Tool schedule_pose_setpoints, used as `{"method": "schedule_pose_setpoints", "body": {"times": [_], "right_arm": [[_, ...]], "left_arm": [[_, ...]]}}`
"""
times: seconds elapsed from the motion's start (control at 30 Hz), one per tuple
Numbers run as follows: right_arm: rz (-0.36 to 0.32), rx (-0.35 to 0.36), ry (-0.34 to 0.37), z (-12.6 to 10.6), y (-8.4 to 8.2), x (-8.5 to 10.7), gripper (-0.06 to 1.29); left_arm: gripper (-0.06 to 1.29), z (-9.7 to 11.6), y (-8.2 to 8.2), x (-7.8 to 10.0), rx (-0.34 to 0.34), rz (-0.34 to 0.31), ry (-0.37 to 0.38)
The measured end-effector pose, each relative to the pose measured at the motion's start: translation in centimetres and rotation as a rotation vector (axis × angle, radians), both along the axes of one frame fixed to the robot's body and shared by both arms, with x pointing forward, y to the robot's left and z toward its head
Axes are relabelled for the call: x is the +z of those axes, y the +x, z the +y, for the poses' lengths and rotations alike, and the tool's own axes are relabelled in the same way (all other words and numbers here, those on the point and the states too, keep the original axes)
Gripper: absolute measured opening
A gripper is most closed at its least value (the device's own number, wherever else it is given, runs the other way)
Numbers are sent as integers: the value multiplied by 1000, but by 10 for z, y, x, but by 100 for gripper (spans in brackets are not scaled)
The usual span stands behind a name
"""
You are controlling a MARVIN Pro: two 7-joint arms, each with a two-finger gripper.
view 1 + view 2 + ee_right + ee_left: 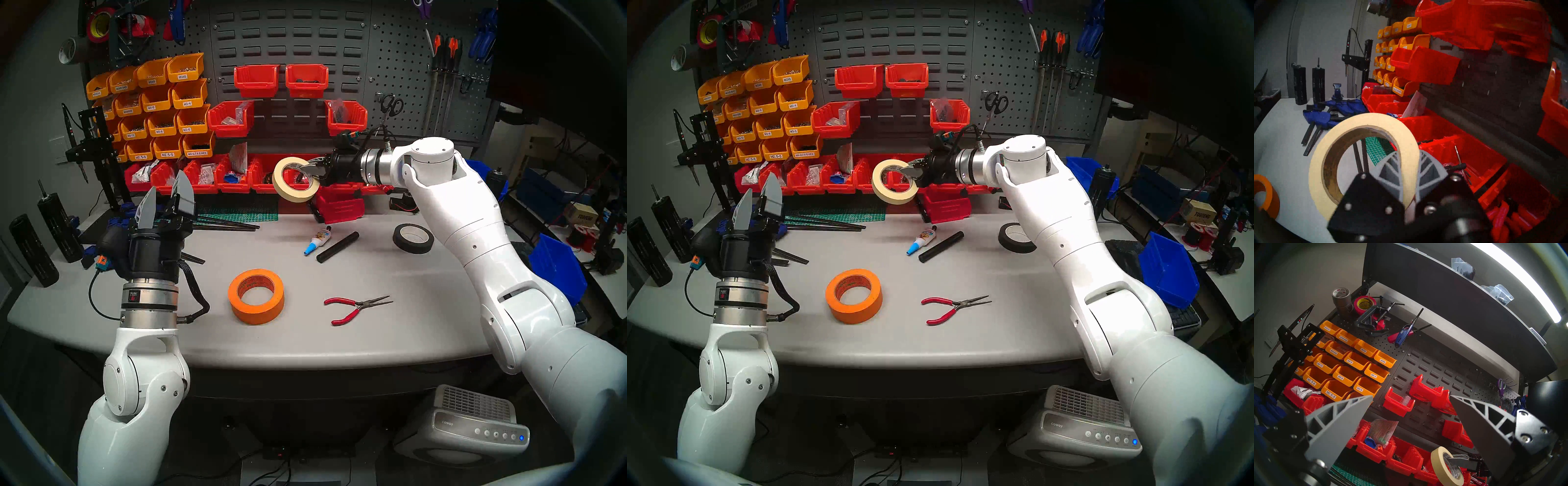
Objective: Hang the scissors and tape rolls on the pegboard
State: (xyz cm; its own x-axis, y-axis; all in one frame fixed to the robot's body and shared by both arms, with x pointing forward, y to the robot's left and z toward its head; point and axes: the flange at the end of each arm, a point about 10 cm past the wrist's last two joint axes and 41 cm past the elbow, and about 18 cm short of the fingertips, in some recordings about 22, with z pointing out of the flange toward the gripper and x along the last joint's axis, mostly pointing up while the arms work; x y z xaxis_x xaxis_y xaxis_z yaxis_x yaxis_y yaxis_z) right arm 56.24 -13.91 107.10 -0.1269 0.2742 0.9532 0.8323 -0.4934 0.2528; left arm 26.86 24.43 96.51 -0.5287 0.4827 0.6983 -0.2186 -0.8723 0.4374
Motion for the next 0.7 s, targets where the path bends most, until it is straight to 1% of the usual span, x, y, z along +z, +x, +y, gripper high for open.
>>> {"method": "schedule_pose_setpoints", "body": {"times": [0.17,0.37,0.7], "right_arm": [[-59,-19,30,-14,-7,10,3],[-111,-32,59,-26,-18,12,3],[-239,-84,129,-47,-41,17,3]], "left_arm": [[124,0,0,0,0,1,0],[124,0,0,-1,0,2,1],[124,0,0,-1,0,3,1]]}}
